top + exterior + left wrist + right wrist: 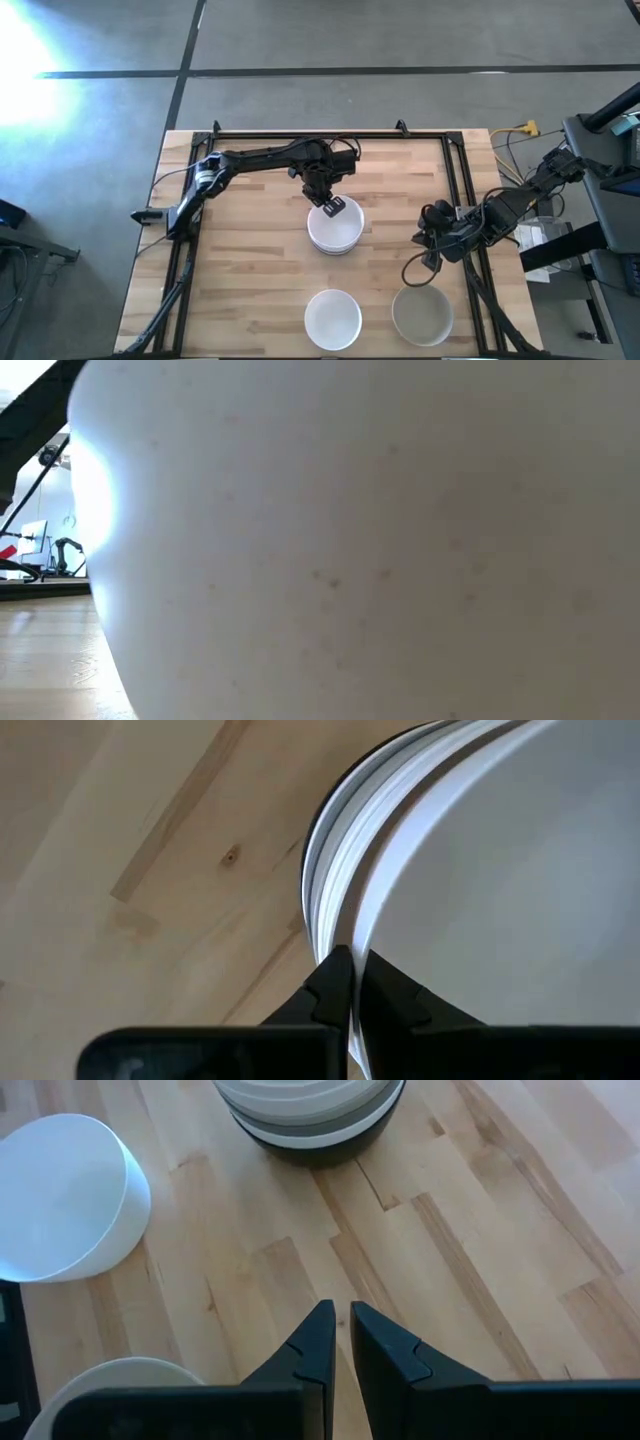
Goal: Nest bowls inside each other
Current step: Stack the white bowl on top of the white bowl, then stack the light brown bowl on top of the white bowl
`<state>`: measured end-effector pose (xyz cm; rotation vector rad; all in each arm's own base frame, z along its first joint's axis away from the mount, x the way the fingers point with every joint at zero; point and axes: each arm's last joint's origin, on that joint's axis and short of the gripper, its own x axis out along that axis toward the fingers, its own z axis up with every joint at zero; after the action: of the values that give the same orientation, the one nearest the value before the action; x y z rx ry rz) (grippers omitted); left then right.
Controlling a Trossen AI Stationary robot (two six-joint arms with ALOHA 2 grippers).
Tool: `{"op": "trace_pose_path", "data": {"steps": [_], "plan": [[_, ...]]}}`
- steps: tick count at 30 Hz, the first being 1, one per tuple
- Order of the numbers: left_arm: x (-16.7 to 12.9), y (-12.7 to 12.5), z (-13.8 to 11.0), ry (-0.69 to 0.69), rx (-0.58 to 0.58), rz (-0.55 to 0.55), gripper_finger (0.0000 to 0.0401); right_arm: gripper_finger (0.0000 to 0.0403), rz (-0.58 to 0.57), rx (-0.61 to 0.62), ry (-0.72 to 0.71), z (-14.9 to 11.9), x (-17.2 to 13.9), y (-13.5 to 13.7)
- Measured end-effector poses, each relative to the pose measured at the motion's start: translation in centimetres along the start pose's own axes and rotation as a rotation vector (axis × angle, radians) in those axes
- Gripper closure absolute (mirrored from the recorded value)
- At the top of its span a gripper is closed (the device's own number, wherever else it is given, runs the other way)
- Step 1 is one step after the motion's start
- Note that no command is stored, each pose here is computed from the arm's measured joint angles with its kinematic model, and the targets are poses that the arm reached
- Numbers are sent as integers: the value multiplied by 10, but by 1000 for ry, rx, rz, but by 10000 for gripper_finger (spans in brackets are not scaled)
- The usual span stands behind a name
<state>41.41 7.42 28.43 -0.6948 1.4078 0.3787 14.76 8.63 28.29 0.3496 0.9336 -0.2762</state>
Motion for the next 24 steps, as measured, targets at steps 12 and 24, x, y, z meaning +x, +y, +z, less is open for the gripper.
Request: {"op": "trace_pose_path", "data": {"steps": [12,24], "plan": [[-3,0,-3,8,82,4,374,371,0,2,0,0,0,0],[-20,0,-8,-32,97,-7,225,371,1,7,-1,0,0,0]]}}
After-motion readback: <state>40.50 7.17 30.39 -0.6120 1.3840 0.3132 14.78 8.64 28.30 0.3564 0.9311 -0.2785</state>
